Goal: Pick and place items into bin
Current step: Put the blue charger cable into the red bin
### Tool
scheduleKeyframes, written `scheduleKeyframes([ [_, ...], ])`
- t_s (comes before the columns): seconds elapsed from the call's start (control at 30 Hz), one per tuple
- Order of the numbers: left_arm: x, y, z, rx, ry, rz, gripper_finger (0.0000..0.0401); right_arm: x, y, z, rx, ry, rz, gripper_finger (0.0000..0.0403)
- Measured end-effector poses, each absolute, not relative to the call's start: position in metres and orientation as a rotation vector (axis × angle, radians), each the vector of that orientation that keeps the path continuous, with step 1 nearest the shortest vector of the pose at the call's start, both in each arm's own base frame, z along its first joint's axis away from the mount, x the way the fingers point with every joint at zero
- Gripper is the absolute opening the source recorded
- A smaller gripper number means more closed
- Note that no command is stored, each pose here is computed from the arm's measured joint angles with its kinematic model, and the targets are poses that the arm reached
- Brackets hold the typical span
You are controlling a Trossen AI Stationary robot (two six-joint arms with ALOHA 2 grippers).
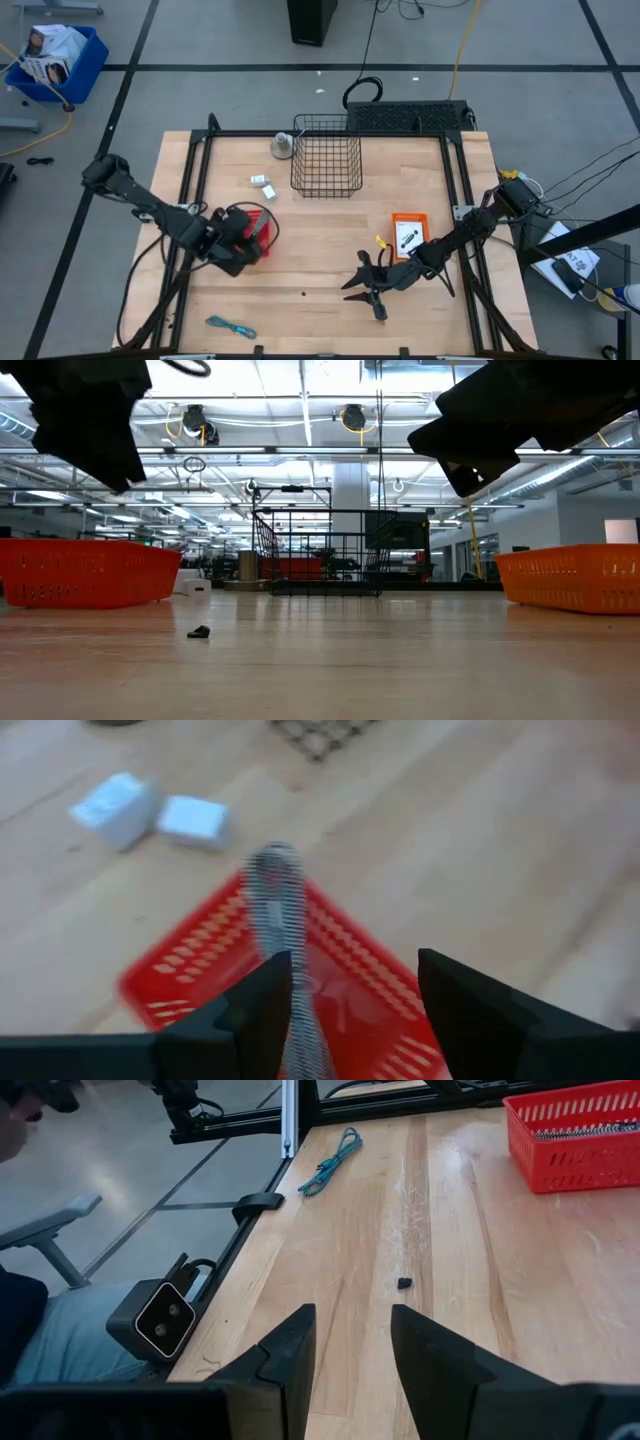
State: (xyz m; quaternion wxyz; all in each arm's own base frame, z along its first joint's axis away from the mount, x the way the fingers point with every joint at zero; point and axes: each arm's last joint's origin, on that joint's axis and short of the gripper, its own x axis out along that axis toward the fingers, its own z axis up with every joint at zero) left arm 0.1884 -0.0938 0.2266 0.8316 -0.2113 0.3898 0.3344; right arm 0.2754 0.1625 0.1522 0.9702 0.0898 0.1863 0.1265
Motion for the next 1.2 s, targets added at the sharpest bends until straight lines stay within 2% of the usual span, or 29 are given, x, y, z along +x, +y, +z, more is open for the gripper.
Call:
scheduleKeyframes([
  [0.13,0.191,-0.114,0.230,-0.412,0.801,0.528,0.0223,0.275,0.162,0.152,0.174,0.376,0.257,0.0125],
  [0.33,0.185,-0.155,0.237,-0.326,0.806,0.144,0.0223,0.275,0.162,0.151,0.171,0.382,0.256,0.0125],
  [0.47,0.177,-0.176,0.232,-0.290,0.838,0.018,0.0223,0.275,0.162,0.151,0.170,0.384,0.255,0.0125],
  [0.77,0.176,-0.216,0.192,-0.217,0.940,-0.073,0.0223,0.276,0.161,0.151,0.168,0.388,0.249,0.0125],
  [0.93,0.184,-0.236,0.174,-0.276,0.951,-0.153,0.0223,0.276,0.161,0.151,0.167,0.386,0.240,0.0125],
  [1.2,0.181,-0.248,0.150,-0.354,1.091,-0.166,0.0223,0.276,0.160,0.151,0.164,0.384,0.224,0.0125],
])
